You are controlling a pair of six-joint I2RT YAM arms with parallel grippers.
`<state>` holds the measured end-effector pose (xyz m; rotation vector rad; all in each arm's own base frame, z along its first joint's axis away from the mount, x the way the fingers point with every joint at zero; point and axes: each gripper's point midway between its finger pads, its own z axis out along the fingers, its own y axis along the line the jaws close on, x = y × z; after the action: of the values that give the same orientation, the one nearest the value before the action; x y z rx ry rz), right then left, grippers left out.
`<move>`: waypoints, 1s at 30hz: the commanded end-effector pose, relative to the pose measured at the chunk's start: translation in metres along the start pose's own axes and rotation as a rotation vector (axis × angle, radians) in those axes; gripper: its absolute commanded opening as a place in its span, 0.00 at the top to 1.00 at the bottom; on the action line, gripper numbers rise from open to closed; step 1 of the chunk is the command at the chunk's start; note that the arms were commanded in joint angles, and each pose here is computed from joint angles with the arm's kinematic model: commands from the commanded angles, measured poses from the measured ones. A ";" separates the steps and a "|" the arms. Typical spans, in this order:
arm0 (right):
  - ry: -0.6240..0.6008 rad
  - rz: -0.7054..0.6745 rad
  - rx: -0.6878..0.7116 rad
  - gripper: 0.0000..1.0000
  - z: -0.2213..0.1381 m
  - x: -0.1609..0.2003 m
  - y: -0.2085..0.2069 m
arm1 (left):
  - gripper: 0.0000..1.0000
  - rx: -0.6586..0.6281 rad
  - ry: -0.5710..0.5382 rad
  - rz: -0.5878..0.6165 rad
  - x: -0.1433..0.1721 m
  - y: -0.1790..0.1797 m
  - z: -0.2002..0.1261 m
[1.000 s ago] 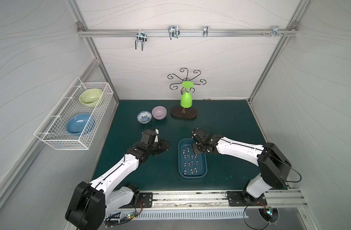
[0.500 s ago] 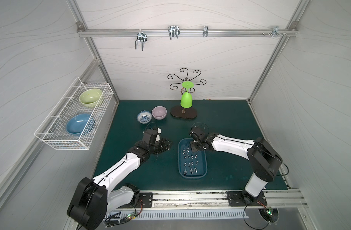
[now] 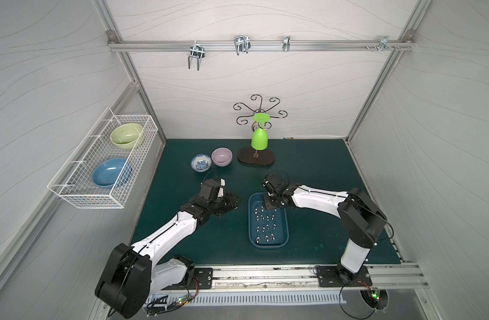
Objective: Take out the wing nut from the storage box
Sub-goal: Pick up the wing nut from the storage box.
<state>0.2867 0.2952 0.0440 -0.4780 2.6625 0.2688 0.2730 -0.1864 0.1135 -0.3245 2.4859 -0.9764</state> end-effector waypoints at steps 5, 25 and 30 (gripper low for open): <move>0.029 0.006 0.009 0.69 0.011 0.010 -0.004 | 0.49 0.028 -0.012 0.019 -0.005 -0.009 0.003; 0.014 0.003 0.015 0.79 0.019 0.006 -0.001 | 0.57 0.023 -0.020 0.021 -0.005 -0.008 0.003; 0.004 -0.004 0.023 0.85 0.016 0.004 0.000 | 0.59 0.024 -0.021 0.018 -0.006 -0.008 0.003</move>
<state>0.2879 0.2959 0.0272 -0.4803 2.6708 0.2501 0.2724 -0.1876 0.1095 -0.3251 2.4996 -0.9712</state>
